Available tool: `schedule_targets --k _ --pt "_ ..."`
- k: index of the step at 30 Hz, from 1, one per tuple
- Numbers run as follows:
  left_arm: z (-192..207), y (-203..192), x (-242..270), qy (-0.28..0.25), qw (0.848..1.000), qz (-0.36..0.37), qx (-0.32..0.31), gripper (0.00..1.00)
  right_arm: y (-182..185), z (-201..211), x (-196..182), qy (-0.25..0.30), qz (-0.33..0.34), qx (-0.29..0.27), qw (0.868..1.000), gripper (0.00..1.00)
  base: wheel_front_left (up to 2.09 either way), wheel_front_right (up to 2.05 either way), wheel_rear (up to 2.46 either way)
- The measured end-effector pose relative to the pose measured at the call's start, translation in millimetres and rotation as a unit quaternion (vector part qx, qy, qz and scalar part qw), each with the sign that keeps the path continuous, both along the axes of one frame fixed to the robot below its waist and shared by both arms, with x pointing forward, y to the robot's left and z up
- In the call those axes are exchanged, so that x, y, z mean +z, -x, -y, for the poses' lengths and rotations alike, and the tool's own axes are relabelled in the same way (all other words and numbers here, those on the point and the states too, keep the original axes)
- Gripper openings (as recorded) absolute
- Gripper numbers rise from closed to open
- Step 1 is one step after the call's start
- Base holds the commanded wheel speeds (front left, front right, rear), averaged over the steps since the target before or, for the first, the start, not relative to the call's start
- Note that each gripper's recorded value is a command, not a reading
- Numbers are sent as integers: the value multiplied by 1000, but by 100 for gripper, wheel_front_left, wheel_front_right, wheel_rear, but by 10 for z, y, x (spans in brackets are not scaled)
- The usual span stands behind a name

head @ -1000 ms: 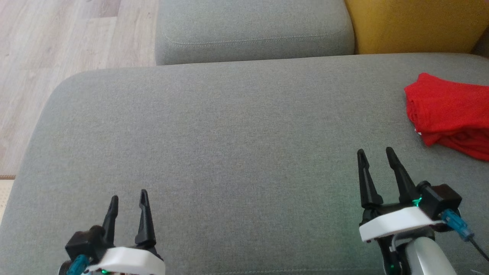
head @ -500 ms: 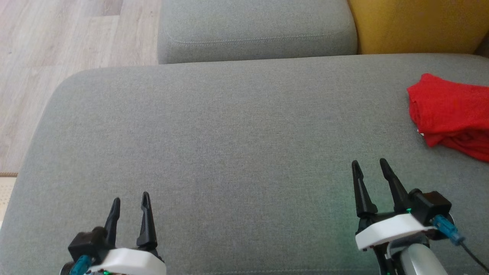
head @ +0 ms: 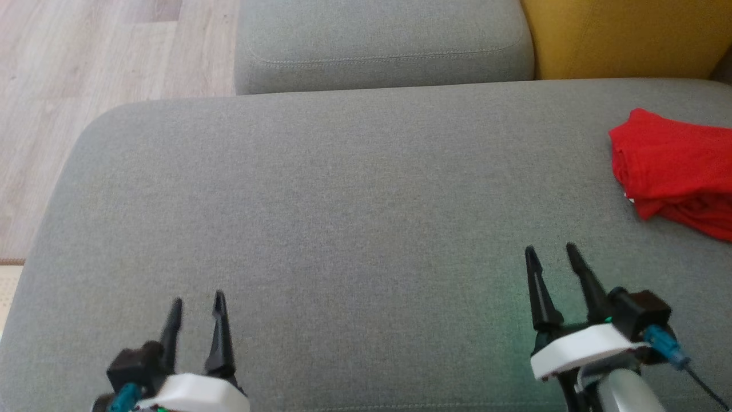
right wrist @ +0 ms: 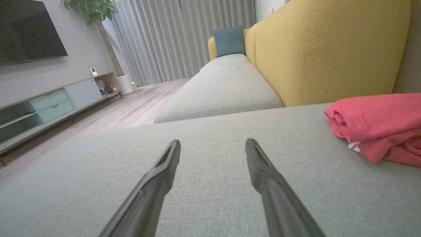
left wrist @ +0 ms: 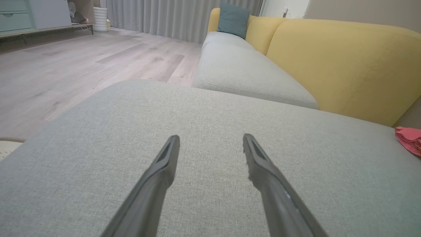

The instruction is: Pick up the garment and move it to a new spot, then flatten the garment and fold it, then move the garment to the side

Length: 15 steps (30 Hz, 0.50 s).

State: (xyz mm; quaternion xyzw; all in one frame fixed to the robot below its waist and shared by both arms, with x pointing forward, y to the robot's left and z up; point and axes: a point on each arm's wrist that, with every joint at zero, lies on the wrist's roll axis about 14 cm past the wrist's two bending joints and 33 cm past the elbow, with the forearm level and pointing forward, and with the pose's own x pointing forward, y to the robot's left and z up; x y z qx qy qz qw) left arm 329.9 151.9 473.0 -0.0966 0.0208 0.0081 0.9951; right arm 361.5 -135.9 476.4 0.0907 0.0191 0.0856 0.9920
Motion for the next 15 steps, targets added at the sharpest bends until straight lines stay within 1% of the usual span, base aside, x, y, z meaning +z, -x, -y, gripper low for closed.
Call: schedule_targets --k 1,7,11,15 --pt "-1 5 -20 0 1000 -4 0 0 7 1 -23 0 -4 0 1000 0 0 0 0" --pt "-29 204 -410 -1 998 -69 4 0 268 33 -476 0 -76 -6 997 0 0 0 0" --pt "-37 206 -437 27 997 -78 9 0 281 60 -500 -26 -86 -16 996 0 0 0 0" --pt "-47 210 -456 43 995 -84 14 0 276 76 -503 -41 -91 -22 995 0 0 0 0"
